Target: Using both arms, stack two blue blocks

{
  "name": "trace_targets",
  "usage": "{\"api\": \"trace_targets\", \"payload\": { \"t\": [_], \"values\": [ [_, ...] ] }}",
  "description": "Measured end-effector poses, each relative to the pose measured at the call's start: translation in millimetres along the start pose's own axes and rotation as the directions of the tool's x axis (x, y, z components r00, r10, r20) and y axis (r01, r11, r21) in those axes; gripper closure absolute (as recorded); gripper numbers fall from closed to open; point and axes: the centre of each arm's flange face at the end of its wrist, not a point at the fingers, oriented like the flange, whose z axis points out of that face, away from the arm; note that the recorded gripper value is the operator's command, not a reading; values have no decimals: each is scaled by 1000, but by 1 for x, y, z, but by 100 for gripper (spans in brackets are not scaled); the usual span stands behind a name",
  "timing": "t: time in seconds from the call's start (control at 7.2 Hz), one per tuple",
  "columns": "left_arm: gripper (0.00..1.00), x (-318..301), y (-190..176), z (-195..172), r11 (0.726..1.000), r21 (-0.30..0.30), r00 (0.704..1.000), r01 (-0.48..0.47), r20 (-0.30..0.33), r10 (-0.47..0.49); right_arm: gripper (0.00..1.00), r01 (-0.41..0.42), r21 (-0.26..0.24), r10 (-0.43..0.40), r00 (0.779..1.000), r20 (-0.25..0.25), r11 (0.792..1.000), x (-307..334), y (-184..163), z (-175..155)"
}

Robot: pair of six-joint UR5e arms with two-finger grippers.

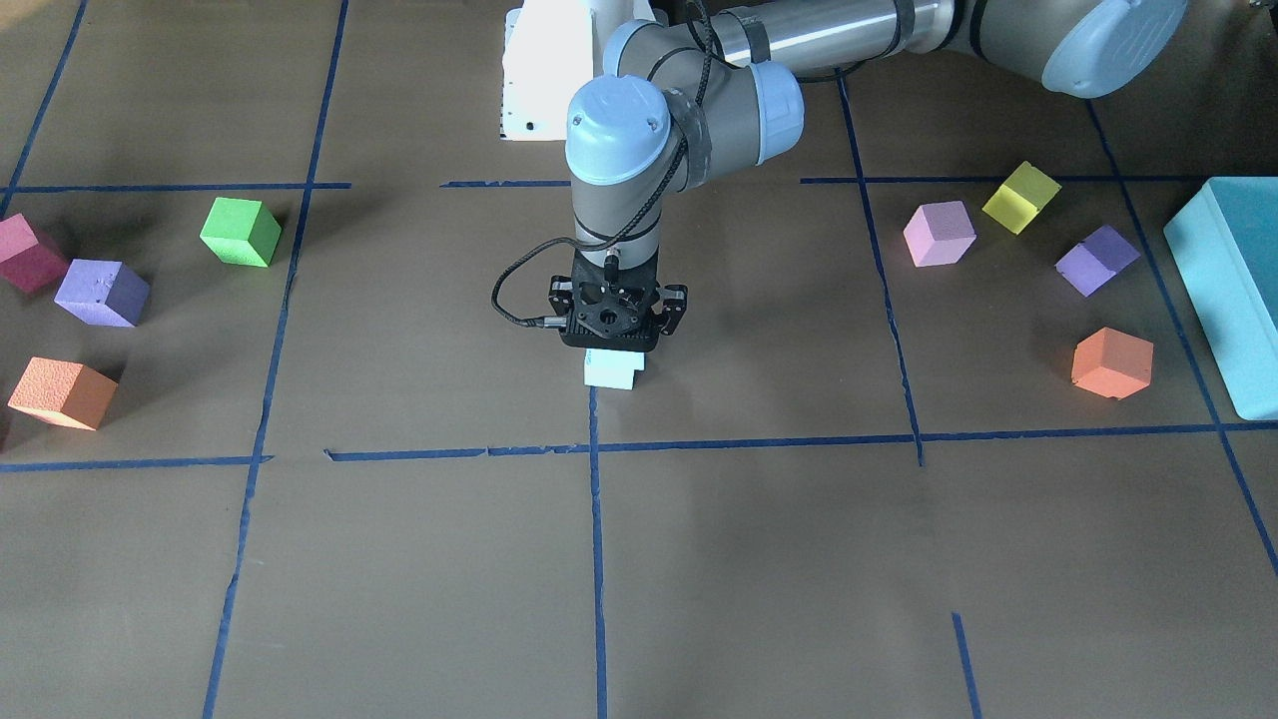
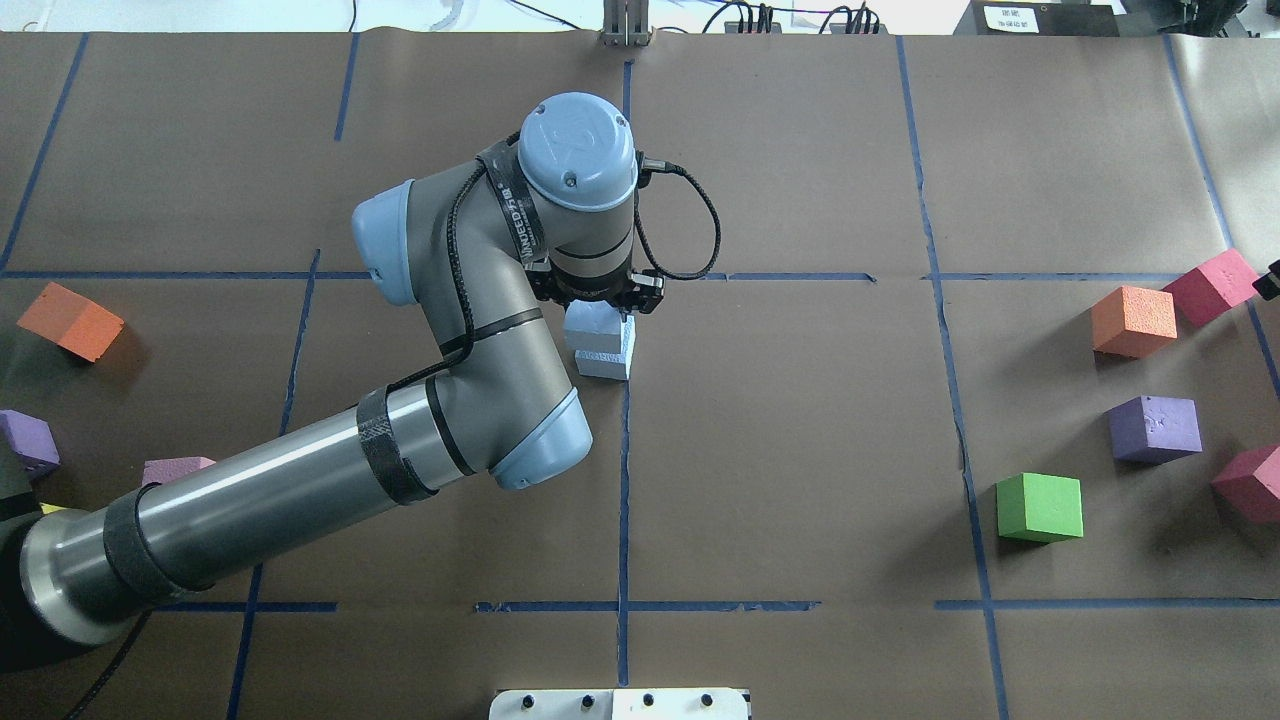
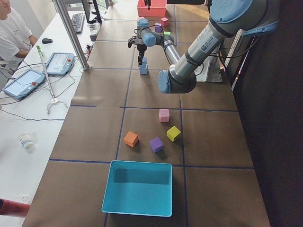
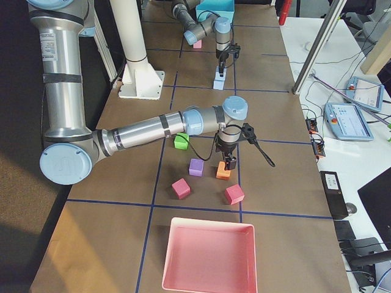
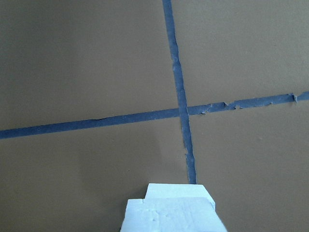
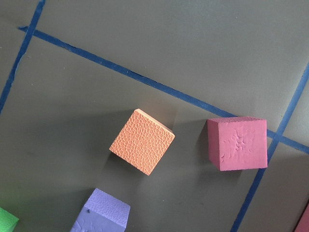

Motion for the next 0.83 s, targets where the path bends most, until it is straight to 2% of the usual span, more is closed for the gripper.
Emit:
{"api": "trace_targets", "payload": {
  "t": [0.28, 0.56, 0.83],
  "values": [
    [0, 5, 2, -4, 1000, 0, 999, -4, -43, 4, 0, -1, -1, 1, 1000, 0, 1000, 0, 0, 0],
    [0, 3, 2, -16, 999, -51, 997, 3, -83, -7, 0, -2, -2, 2, 1000, 0, 1000, 1, 0, 1],
    [0, -26, -9, -66, 998, -51, 999, 26, -44, -28, 0, -1, -2, 1, 1000, 0, 1000, 1, 0, 1]
  ]
}}
